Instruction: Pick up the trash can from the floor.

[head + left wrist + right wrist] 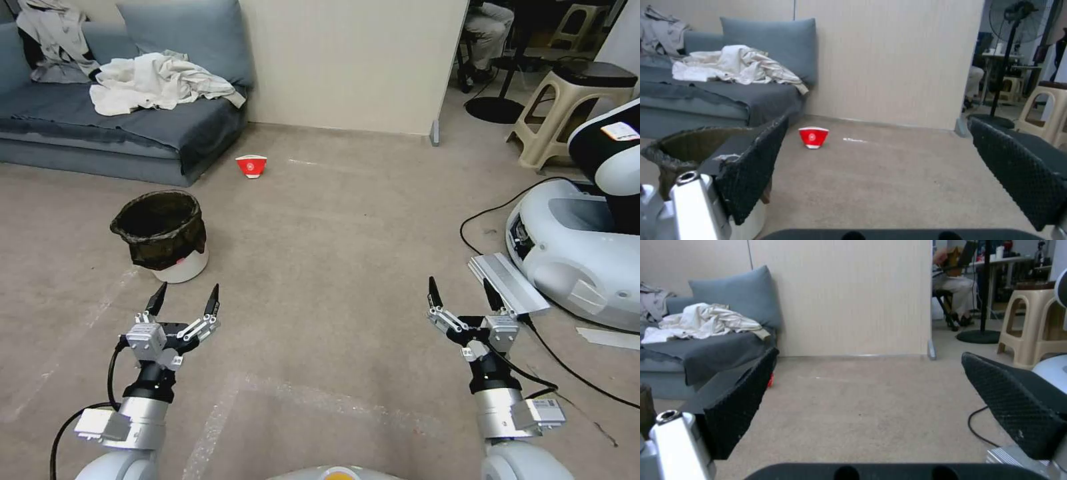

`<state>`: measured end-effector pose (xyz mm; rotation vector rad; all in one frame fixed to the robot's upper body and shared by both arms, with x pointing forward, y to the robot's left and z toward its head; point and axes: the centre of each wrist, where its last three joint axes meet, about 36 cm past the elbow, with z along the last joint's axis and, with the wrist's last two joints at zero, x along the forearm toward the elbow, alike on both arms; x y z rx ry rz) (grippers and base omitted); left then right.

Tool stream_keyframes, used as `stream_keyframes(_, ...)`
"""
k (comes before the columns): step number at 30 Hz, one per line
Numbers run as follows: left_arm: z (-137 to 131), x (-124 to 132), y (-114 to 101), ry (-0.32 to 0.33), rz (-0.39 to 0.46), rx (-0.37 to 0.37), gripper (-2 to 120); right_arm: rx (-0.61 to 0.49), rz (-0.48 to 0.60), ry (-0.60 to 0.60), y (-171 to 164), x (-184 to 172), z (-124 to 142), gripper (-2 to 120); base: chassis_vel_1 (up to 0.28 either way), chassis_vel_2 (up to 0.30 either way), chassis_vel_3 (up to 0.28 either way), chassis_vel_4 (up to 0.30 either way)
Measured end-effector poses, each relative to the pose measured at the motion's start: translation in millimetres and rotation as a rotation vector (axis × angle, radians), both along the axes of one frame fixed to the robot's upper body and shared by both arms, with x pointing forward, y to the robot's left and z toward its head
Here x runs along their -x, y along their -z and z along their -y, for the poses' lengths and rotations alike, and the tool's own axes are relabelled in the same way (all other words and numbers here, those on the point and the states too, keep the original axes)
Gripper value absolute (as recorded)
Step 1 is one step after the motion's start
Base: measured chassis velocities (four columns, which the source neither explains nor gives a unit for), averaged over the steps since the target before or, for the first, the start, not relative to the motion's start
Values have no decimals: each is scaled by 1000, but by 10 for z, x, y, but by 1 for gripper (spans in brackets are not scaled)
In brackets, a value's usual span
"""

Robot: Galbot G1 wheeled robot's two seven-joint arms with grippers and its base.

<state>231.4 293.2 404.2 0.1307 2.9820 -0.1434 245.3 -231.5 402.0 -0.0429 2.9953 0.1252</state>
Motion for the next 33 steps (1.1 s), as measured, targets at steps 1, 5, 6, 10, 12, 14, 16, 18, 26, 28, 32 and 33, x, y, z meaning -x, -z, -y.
stream_keyframes(1,0,0,0,0,0,0,100,0,0,0,0,0,0,100,0,0,0,0)
stream_keyframes(5,0,0,0,0,0,0,100,0,0,0,0,0,0,100,0,0,0,0)
stream_keyframes(6,0,0,0,0,0,0,100,0,0,0,0,0,0,100,0,0,0,0)
stream_keyframes(10,0,0,0,0,0,0,100,0,0,0,0,0,0,100,0,0,0,0)
stream_keyframes(12,0,0,0,0,0,0,100,0,0,0,0,0,0,100,0,0,0,0)
stream_keyframes(14,0,0,0,0,0,0,100,0,0,0,0,0,0,100,0,0,0,0)
stream_keyframes(16,0,0,0,0,0,0,100,0,0,0,0,0,0,100,0,0,0,0)
stream_keyframes(18,0,0,0,0,0,0,100,0,0,0,0,0,0,100,0,0,0,0)
stream_keyframes(26,68,-15,-109,-7,-35,7,100,12,-36,7,-141,-6,-38,100,0,0,0,0)
stream_keyframes(28,106,-21,-166,-13,-56,11,100,17,-52,12,-209,-8,-56,100,0,0,0,0)
stream_keyframes(32,221,-34,-362,-36,-121,18,100,38,-107,34,-445,-5,-108,100,0,0,0,0)
stream_keyframes(33,246,-35,-405,-41,-136,20,100,42,-119,40,-499,-2,-118,100,0,0,0,0)
